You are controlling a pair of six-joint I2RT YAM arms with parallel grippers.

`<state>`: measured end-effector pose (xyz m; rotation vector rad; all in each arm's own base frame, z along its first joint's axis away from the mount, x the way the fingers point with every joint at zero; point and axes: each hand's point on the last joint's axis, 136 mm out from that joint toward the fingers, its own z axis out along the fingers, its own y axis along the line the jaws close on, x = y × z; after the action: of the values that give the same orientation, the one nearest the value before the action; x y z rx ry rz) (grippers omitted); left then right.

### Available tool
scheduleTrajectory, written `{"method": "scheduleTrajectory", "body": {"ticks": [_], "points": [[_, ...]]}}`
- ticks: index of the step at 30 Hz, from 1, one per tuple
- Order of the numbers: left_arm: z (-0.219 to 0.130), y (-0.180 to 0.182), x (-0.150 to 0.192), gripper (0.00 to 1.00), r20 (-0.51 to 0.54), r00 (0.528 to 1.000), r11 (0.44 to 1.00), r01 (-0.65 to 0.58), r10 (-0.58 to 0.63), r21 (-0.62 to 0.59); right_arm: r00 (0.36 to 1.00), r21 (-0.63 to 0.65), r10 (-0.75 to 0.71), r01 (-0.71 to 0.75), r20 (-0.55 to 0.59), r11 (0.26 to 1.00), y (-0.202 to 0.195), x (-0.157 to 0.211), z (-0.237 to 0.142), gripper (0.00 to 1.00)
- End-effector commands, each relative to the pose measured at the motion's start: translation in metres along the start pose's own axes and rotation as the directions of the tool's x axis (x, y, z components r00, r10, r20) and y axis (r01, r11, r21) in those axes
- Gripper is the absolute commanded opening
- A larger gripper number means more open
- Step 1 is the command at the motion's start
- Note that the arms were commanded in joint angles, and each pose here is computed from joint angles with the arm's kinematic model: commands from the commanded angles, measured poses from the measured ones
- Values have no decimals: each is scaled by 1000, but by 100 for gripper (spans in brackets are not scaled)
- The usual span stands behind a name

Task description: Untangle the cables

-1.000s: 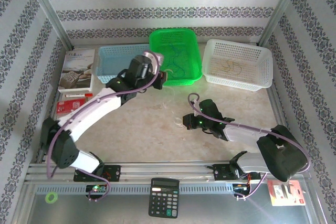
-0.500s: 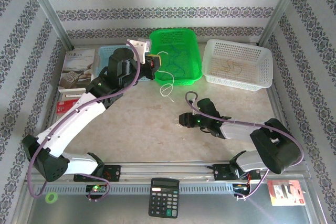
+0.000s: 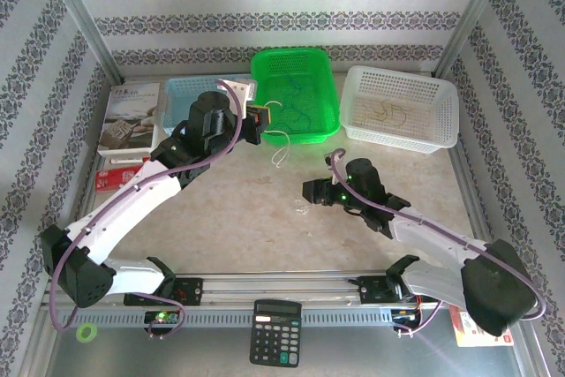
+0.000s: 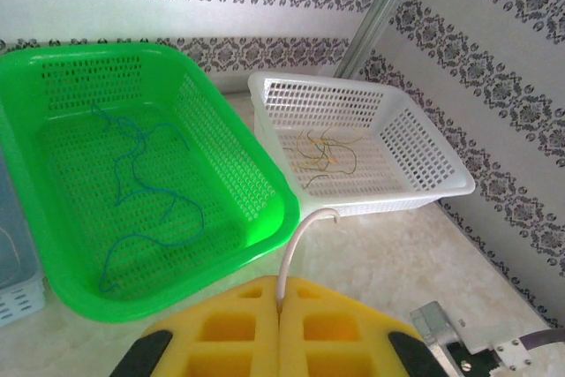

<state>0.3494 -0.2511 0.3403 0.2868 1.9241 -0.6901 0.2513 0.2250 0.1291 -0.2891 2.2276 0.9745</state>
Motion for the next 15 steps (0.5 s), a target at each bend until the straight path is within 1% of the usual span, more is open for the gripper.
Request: {"method": "scheduleTrajectory", "body": {"ticks": [1,9,15], "points": [[-3,-7,-17,0,64,998,999,-7,5,44,997,0,-74,74,-3,997,2,-4,-5,56],[-6,-16,-16,0,54,999,996,-9,4,91,985,-96,-172,173,14,980,26,-19,-7,58],[-7,-22,-18,0,59,998,992,-3,-4,123,976,-106,-217,219,26,970,34,-34,-3,59]]}}
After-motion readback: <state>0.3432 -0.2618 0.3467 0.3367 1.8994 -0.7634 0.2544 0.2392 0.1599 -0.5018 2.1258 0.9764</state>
